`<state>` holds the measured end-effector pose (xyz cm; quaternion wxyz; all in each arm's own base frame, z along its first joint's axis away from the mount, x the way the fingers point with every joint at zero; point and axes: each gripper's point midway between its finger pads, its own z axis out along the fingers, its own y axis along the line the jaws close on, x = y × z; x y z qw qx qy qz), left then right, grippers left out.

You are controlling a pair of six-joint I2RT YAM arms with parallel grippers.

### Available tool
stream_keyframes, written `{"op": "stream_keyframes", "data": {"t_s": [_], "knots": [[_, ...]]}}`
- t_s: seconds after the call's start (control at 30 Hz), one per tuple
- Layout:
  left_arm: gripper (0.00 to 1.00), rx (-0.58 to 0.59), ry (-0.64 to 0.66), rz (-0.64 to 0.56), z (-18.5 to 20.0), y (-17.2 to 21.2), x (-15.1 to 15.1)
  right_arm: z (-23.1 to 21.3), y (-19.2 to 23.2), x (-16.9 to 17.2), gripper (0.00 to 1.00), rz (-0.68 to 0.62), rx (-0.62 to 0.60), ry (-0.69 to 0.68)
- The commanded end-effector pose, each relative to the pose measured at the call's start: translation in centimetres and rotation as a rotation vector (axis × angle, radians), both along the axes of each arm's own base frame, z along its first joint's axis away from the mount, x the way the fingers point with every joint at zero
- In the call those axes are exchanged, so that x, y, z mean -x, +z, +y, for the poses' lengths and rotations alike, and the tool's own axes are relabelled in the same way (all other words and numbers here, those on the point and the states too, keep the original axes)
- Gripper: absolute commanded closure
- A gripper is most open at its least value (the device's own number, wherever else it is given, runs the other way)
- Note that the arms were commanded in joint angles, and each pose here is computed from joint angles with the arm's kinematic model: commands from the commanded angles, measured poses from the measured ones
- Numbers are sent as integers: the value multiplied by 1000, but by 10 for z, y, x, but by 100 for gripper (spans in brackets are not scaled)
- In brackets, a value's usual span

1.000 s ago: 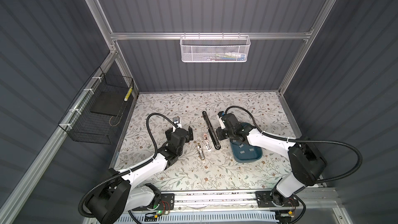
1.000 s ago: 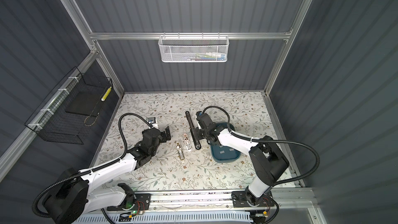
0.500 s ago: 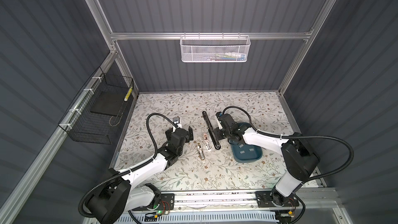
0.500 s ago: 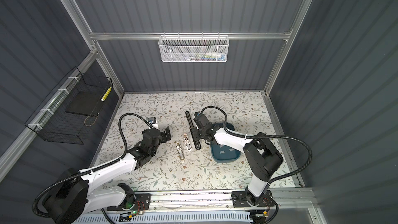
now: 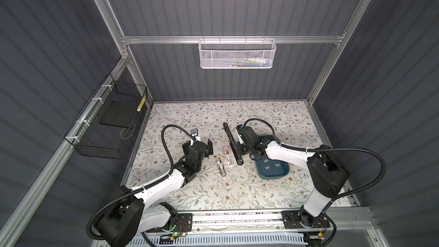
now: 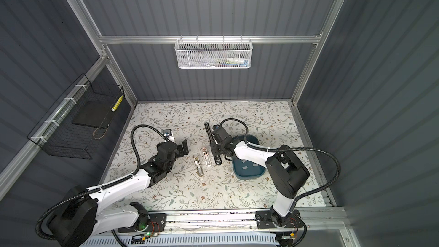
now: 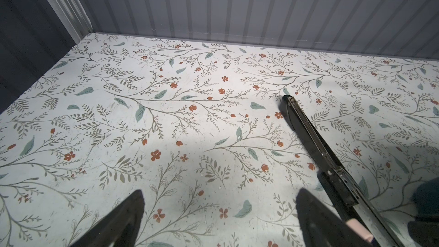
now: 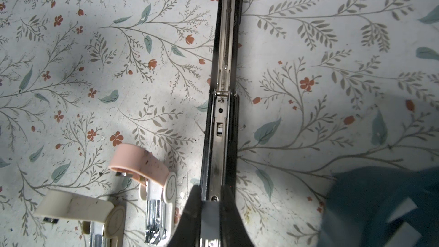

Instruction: Load the staples into the stapler

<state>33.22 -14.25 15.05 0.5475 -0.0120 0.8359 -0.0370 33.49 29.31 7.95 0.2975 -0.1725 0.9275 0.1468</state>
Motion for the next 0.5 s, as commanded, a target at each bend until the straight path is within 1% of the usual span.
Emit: {"op": "stream_keyframes", "data": {"t_s": [0.0, 0.33, 0.47], "knots": [[0, -2, 15, -23, 5, 6, 0, 3, -3, -2, 94, 14, 18, -5], [0, -10, 13, -16, 5, 5, -1, 3, -14, -4, 95, 41, 63, 0], [0, -11, 22, -27, 8, 8, 1, 5, -16, -3, 96, 51, 58, 8]]}}
